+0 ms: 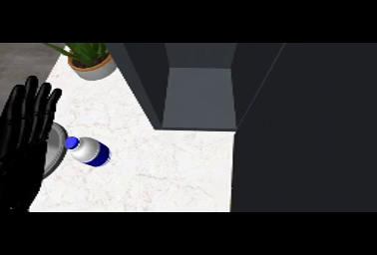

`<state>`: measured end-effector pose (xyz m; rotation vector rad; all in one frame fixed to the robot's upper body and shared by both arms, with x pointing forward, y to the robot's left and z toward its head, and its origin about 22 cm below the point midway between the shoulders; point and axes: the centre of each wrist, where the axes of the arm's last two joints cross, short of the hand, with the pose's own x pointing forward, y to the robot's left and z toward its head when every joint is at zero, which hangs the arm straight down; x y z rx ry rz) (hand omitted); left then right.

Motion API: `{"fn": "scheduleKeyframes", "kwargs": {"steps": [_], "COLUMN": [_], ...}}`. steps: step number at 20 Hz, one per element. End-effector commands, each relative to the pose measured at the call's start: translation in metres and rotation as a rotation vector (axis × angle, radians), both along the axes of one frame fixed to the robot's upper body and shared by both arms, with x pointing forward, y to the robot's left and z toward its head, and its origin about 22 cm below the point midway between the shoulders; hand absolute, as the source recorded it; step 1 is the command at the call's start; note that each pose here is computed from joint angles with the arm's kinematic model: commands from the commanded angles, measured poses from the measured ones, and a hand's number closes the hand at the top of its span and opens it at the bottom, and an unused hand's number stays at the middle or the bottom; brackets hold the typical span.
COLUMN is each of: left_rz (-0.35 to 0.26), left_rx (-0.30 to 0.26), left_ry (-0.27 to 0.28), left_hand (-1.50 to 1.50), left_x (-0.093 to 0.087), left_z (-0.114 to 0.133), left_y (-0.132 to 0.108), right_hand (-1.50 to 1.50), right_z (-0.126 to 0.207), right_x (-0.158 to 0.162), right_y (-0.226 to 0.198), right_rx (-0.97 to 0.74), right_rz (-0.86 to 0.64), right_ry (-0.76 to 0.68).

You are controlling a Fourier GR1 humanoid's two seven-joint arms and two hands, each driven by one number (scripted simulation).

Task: Pick up the bottled water, place it into the cabinet and close the cabinet

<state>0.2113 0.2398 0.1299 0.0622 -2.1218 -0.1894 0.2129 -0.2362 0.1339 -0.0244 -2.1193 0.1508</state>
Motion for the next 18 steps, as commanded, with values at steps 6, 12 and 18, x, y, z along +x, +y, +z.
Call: {"fn": "scheduleKeyframes", "kwargs": {"steps": [6,12,18], "left_rz": [0.673,0.704,0.709], "left_rx": [-0.087,-0.413,-0.447], "left_ry": [-0.030,0.115,0.111], "left_hand": [-1.50,-1.50,-1.50], "left_x": [-0.027,-0.042,-0.067], "left_z": [-0.002,-0.016,-0.009], "left_y": [0.031,-0.013,-0.050], "right_hand": [-1.50,-1.50,-1.50], "right_z": [-0.016,-0.006,0.006], "right_x": [-0.036,-0.073,-0.112], "right_y": [-0.014,0.002,-0.010], "right_rx": [-0.051,0.072,0.081], "right_rz": [-0.061,0.157,0.128], "right_ry": [0.137,0.238,0.232]}}
